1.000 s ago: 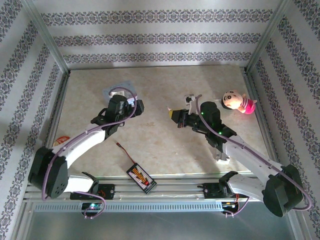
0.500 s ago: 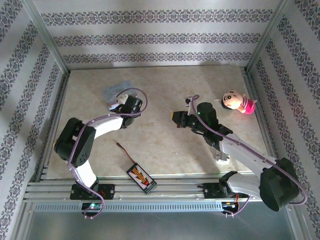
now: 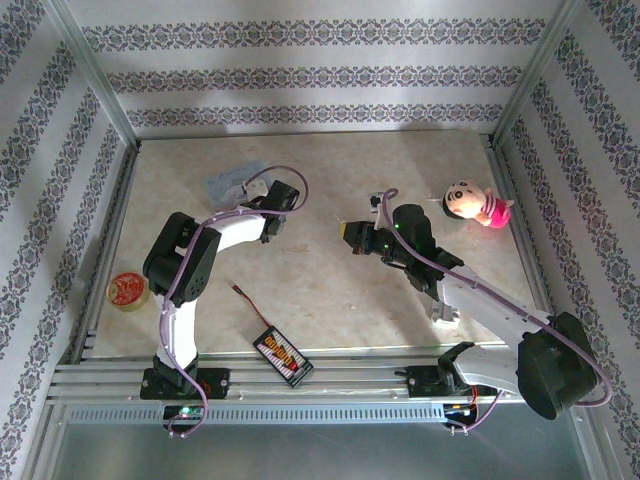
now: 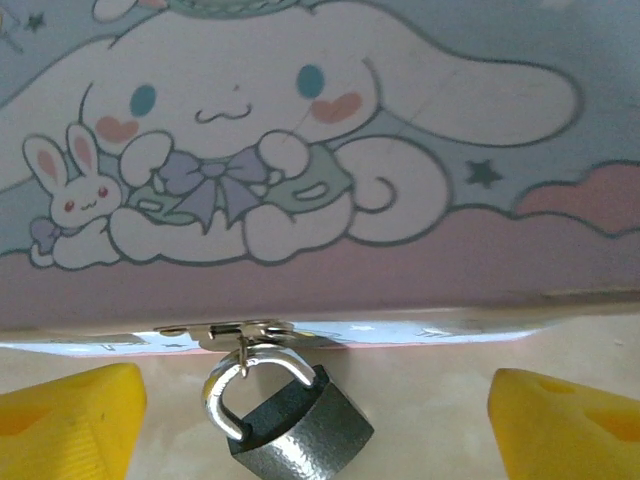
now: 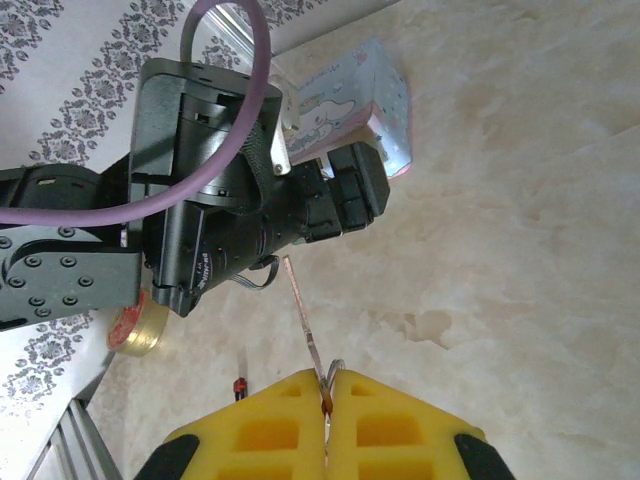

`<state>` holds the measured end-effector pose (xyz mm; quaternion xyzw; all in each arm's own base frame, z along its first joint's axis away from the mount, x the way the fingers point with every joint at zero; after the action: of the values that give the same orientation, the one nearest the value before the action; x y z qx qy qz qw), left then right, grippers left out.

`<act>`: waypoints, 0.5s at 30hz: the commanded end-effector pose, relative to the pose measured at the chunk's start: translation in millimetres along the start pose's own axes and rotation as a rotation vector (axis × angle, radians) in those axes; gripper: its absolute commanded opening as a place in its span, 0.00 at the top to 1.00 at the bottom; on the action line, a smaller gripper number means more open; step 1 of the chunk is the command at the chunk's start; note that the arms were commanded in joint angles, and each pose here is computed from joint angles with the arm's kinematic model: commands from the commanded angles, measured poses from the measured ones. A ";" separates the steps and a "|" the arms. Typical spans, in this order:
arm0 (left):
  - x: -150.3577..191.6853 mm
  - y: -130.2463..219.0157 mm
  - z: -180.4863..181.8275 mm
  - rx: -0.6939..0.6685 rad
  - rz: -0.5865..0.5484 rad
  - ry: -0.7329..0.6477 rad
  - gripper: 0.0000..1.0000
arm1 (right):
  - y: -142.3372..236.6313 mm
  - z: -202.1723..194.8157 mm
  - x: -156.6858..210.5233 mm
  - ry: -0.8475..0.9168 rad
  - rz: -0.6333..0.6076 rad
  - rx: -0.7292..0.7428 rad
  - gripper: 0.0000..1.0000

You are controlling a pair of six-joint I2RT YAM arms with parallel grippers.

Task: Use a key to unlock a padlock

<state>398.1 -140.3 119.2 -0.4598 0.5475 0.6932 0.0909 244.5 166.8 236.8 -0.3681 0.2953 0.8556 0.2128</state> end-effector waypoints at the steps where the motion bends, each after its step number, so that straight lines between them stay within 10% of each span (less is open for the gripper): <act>1: -3.6 -9.0 9.3 -0.071 0.022 0.049 0.17 | -0.4 -2.9 -0.9 -0.009 -0.013 -0.010 1.00; 15: 1.4 -18.4 24.4 -0.087 0.076 0.076 0.42 | -4.9 -3.4 -2.1 -0.019 -0.003 -0.019 1.00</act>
<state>399.5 -121.1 113.2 -0.4751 0.5393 0.6940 0.0421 246.4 168.5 231.5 -0.3610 0.2983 0.8591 0.2065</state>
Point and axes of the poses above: each hand's point on the last joint's axis, 136 mm out from that joint toward the fingers, its own y axis back along the fingers, its own z axis along the line the jaws close on, x = y × z, the point moved 10 cm from there along y, back along the fingers, and after that the axes turned 8 degrees about y, right-handed, at the moved point
